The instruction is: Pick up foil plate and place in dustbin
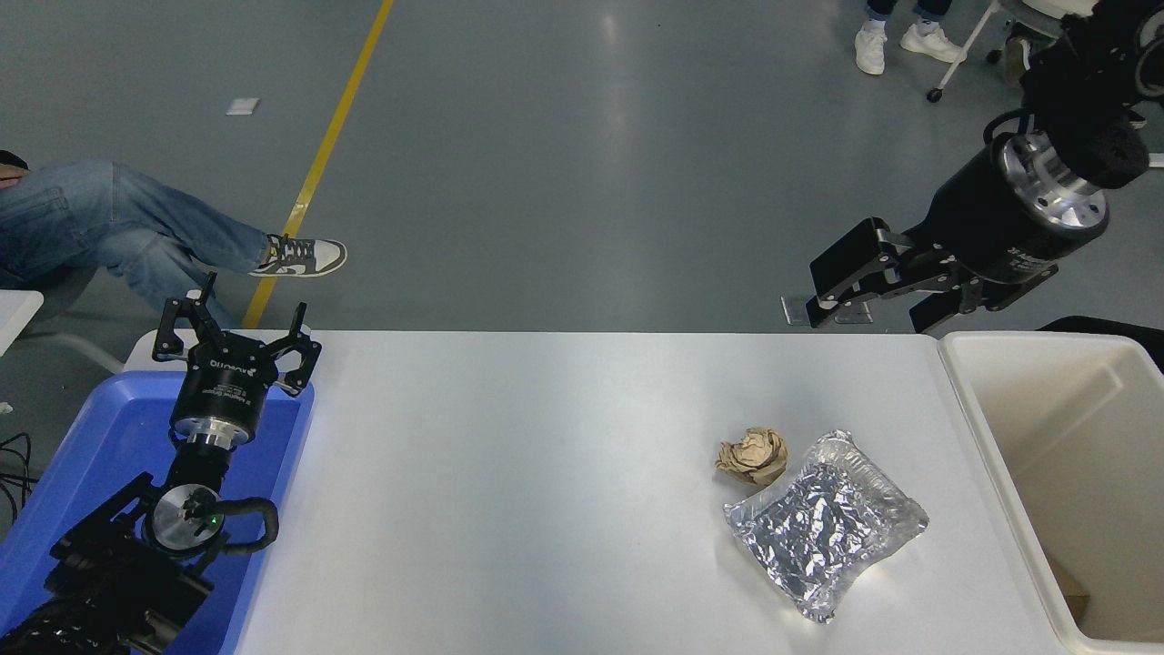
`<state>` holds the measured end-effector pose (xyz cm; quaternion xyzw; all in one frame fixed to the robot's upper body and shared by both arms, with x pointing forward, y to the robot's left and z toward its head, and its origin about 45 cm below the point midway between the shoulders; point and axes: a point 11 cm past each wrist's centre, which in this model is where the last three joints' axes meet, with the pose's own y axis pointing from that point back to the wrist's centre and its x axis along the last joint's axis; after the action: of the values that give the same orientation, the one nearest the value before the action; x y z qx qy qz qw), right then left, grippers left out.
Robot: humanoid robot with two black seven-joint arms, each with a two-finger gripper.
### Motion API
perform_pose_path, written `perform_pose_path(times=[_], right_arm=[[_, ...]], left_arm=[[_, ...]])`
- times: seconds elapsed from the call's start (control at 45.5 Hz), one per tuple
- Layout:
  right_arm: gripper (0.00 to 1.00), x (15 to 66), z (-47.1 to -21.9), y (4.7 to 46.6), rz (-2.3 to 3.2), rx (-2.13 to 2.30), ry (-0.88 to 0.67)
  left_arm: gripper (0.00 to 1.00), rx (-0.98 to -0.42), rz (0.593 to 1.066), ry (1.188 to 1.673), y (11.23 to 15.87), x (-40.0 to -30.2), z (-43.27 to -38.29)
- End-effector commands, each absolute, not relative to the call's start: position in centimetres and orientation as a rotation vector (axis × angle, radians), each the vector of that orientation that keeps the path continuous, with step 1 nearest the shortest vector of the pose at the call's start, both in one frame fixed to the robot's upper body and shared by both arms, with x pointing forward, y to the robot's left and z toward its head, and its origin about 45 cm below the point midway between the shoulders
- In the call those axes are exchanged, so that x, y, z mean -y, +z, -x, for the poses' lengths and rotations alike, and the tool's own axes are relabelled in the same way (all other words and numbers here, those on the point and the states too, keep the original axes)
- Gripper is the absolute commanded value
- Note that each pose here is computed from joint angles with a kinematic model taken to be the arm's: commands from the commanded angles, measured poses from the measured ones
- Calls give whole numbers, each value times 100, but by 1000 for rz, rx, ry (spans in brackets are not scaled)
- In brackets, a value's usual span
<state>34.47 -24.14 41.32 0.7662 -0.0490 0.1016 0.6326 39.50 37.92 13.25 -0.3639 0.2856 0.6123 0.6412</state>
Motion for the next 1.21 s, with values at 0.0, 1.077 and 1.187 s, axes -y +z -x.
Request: perform_pose_path(times=[0.0,1.077,1.187], right_arm=[[100,2417,-3416,4119,-1750,105,220],[100,3492,-3564,1429,-1640,159,-27],[100,3618,-3575,1195,-1587,171,79]], left_arm=[[100,-650,831,1397,1325,-3795,-3949],[100,-650,830,1397,1323,-3792,-3948],[100,-650,830,1397,1323,-3792,-3948]])
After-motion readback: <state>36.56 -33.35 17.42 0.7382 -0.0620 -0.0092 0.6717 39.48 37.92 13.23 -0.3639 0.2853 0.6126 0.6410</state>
